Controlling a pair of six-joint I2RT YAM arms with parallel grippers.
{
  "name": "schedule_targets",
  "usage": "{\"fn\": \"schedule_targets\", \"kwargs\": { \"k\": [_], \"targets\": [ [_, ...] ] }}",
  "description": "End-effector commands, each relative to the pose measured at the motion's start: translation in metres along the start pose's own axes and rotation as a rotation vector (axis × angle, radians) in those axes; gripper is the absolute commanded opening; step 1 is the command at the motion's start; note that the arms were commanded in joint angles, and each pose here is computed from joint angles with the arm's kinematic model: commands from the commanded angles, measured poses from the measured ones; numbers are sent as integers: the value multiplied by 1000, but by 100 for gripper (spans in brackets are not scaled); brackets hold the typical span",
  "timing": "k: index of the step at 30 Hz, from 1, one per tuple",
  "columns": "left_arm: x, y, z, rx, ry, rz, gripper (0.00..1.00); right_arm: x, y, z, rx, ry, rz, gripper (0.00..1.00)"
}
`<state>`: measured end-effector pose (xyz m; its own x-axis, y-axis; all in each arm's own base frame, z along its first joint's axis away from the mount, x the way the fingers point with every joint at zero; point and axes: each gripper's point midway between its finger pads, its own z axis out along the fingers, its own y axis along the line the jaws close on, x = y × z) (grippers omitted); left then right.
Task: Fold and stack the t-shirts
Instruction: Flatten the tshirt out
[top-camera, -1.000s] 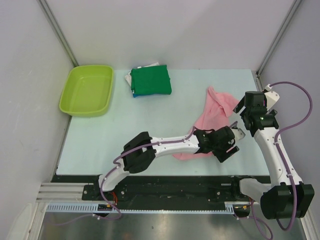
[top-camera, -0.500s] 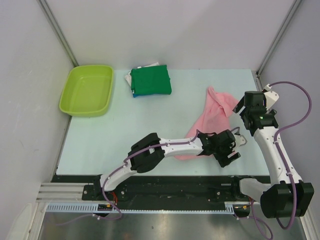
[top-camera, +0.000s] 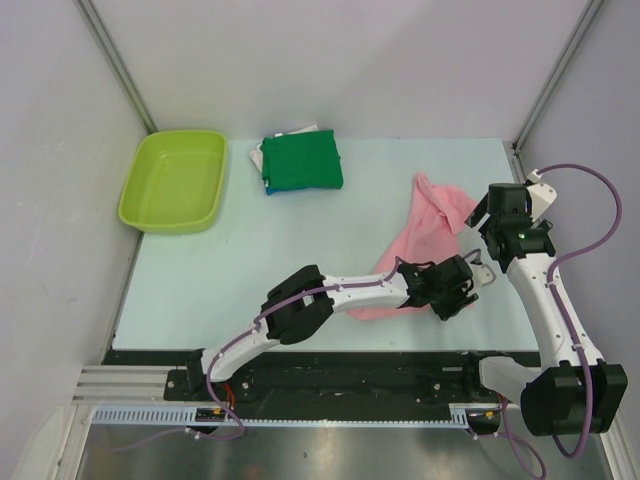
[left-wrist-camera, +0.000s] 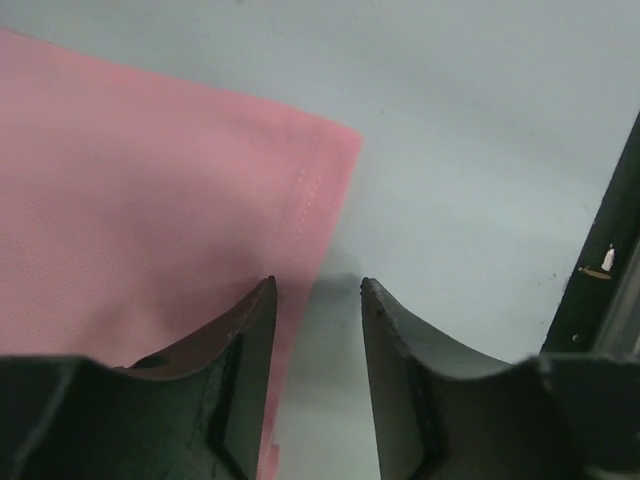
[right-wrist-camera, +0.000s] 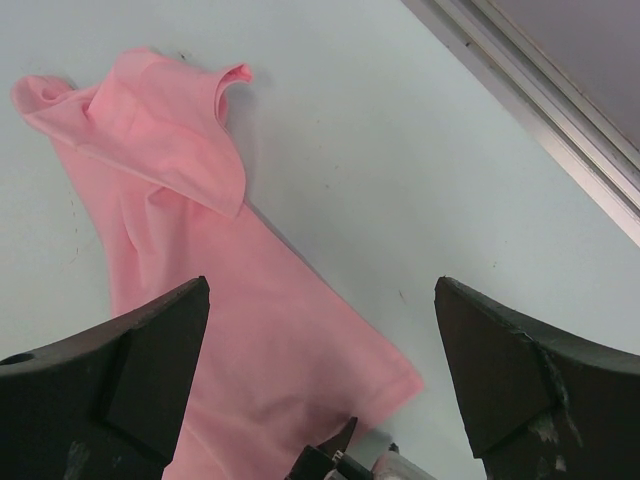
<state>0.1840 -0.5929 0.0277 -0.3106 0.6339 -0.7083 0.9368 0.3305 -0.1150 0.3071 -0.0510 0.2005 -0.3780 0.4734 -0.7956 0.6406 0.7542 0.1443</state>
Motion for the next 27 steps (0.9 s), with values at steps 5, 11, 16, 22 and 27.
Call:
{"fn": "schedule_targets", "kwargs": {
  "k": [5,11,16,22,27],
  "targets": [
    [21,25,10,-44,52,-20,26,-6,2,-2,-17,-25,13,100],
    [32,36,6,-73,68,-50,0,-5,3,-2,-20,-21,15,99],
    [35,39,-7,-97,45,-74,0,-5,4,-2,-25,-25,20,100],
    [1,45,-69,-137,-66,-134,0,-4,5,-3,-32,-24,13,100],
    [-33,59,-157,-188,-235,-231,0,-7,6,-6,-44,-36,20,100]
  ]
}}
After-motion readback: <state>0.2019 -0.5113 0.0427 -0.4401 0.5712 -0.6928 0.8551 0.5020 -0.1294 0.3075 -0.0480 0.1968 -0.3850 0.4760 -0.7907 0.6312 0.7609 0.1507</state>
